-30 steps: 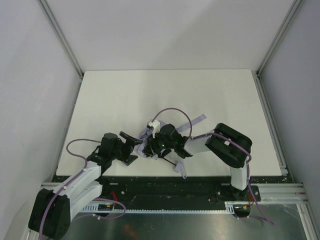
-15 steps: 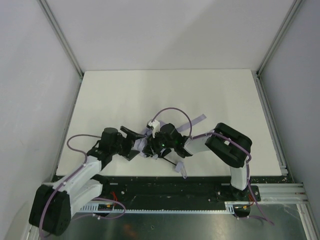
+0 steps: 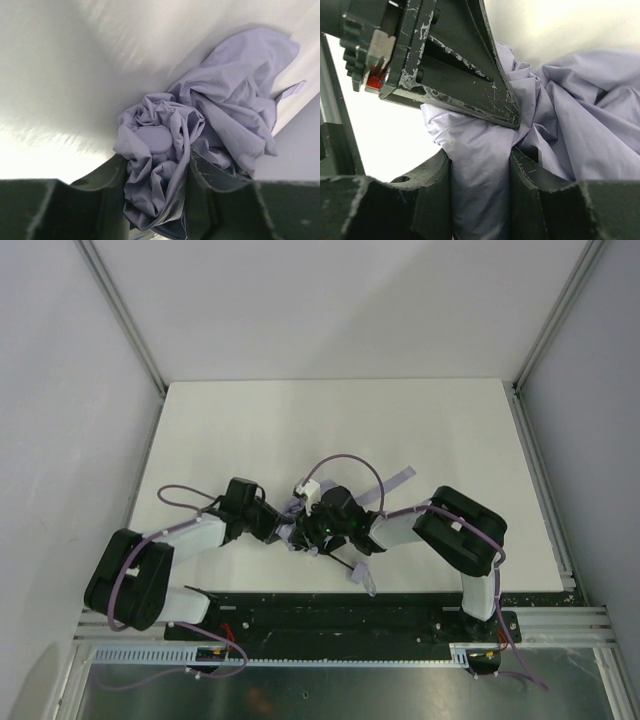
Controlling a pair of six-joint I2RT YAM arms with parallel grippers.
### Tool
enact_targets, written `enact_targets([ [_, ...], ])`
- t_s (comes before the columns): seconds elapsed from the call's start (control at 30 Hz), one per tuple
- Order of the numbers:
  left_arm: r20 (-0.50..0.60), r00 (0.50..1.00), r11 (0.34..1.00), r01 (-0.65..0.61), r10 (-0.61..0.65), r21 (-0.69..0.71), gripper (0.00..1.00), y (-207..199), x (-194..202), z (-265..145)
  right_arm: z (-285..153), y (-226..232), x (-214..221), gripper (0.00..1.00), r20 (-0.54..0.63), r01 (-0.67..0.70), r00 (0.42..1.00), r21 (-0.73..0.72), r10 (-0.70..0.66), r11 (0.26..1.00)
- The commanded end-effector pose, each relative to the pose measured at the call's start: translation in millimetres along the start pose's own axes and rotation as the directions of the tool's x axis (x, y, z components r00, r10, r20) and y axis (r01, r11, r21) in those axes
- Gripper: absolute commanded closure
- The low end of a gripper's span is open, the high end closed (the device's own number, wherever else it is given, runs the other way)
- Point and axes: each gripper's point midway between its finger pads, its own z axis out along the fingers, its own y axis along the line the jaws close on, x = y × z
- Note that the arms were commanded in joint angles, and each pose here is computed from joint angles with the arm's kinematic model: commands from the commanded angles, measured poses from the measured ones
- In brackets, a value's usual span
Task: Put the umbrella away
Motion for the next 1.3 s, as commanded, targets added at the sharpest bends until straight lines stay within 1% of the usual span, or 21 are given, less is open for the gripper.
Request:
enact_targets([
  [0.0, 0.042, 0.995, 0.984, -0.087, 0.094, -0.153, 0.79, 43, -7, 22, -40, -15, 148, 1.0, -0.47, -0.013, 0.882, 0.07, 0.044, 0.997],
  [0.03, 0.037, 0.995, 0.983, -0.088, 0.095, -0.16, 0.86, 47, -6, 22, -39, -15, 146, 1.0, -0.466, -0.013, 0.884, 0.066, 0.043, 0.998],
  [0.1, 0.035, 0.993, 0.981, -0.102, 0.109, -0.163, 0.96, 51, -5, 20, -39, -13, 139, 1.0, -0.452, -0.012, 0.891, 0.058, 0.037, 0.998],
  [0.13, 0.037, 0.993, 0.981, -0.107, 0.114, -0.16, 0.98, 52, -4, 19, -38, -11, 133, 1.0, -0.442, -0.012, 0.896, 0.057, 0.036, 0.998],
  [0.17, 0.037, 0.993, 0.982, -0.105, 0.113, -0.158, 0.99, 54, -3, 17, -38, -9, 125, 0.96, -0.433, -0.009, 0.901, 0.057, 0.033, 0.998],
  [0.2, 0.039, 0.993, 0.983, -0.103, 0.11, -0.153, 0.99, 55, -2, 16, -39, -7, 115, 0.88, -0.419, 0.0, 0.908, 0.066, 0.028, 0.998],
  [0.3, 0.039, 0.995, 0.983, -0.081, 0.088, -0.164, 1.0, 59, 1, 10, -43, -1, 78, 0.51, -0.361, 0.052, 0.933, 0.125, -0.004, 0.991],
  [0.33, 0.035, 0.996, 0.982, -0.073, 0.08, -0.172, 1.0, 60, 2, 7, -46, 1, 65, 0.4, -0.337, 0.077, 0.941, 0.15, -0.022, 0.986],
  [0.4, 0.025, 0.997, 0.978, -0.065, 0.072, -0.2, 1.0, 62, 4, 3, -51, 4, 45, 0.27, -0.3, 0.131, 0.952, 0.19, -0.069, 0.973],
  [0.47, 0.019, 0.998, 0.97, -0.059, 0.065, -0.235, 1.0, 64, 4, 0, -55, 0, 36, 0.22, -0.308, 0.218, 0.941, 0.247, -0.137, 0.944],
  [0.6, -0.008, 0.999, 0.958, -0.043, 0.043, -0.285, 1.0, 64, 7, -4, -57, -9, 40, 0.2, -0.385, 0.391, 0.887, 0.333, -0.254, 0.858],
  [0.77, -0.035, 0.999, 0.943, -0.033, 0.023, -0.331, 1.0, 65, 12, -5, -41, -20, 41, 0.25, -0.447, 0.507, 0.837, 0.415, -0.316, 0.756],
  [0.83, -0.043, 0.999, 0.939, -0.026, 0.011, -0.344, 1.0, 67, 14, -5, -31, -21, 39, 0.32, -0.449, 0.528, 0.829, 0.43, -0.334, 0.732],
  [0.87, -0.049, 0.999, 0.937, -0.022, 0.006, -0.349, 1.0, 68, 16, -5, -27, -22, 41, 0.38, -0.454, 0.531, 0.827, 0.435, -0.332, 0.727],
  [0.93, -0.052, 0.999, 0.935, -0.02, 0.002, -0.353, 1.0, 68, 17, -5, -23, -29, 47, 0.59, -0.47, 0.521, 0.829, 0.45, -0.303, 0.725],
  [1.03, -0.039, 0.999, 0.941, -0.015, 0.002, -0.338, 1.0, 64, 16, -8, -24, -37, 80, 0.91, -0.519, 0.452, 0.832, 0.427, -0.197, 0.784],
  [1.07, -0.032, 0.999, 0.945, -0.012, 0.001, -0.327, 1.0, 61, 15, -9, -24, -35, 94, 0.95, -0.525, 0.406, 0.836, 0.397, -0.159, 0.823],
  [1.13, -0.011, 1.0, 0.955, -0.014, 0.011, -0.295, 1.0, 51, 11, -11, -25, -26, 122, 0.99, -0.524, 0.262, 0.849, 0.318, -0.061, 0.911],
  [1.17, 0.003, 1.0, 0.963, -0.024, 0.026, -0.27, 0.96, 44, 7, -13, -27, -20, 137, 0.99, -0.524, 0.166, 0.852, 0.266, -0.002, 0.95],
  [1.2, 0.015, 0.999, 0.97, -0.033, 0.038, -0.24, 0.88, 36, 4, -14, -28, -14, 147, 1.0, -0.519, 0.072, 0.853, 0.224, 0.056, 0.972],
  [1.27, 0.045, 0.997, 0.985, -0.046, 0.055, -0.167, 0.6, 18, -3, -18, -33, -4, 161, 1.0, -0.526, -0.075, 0.837, 0.157, 0.148, 0.985],
])
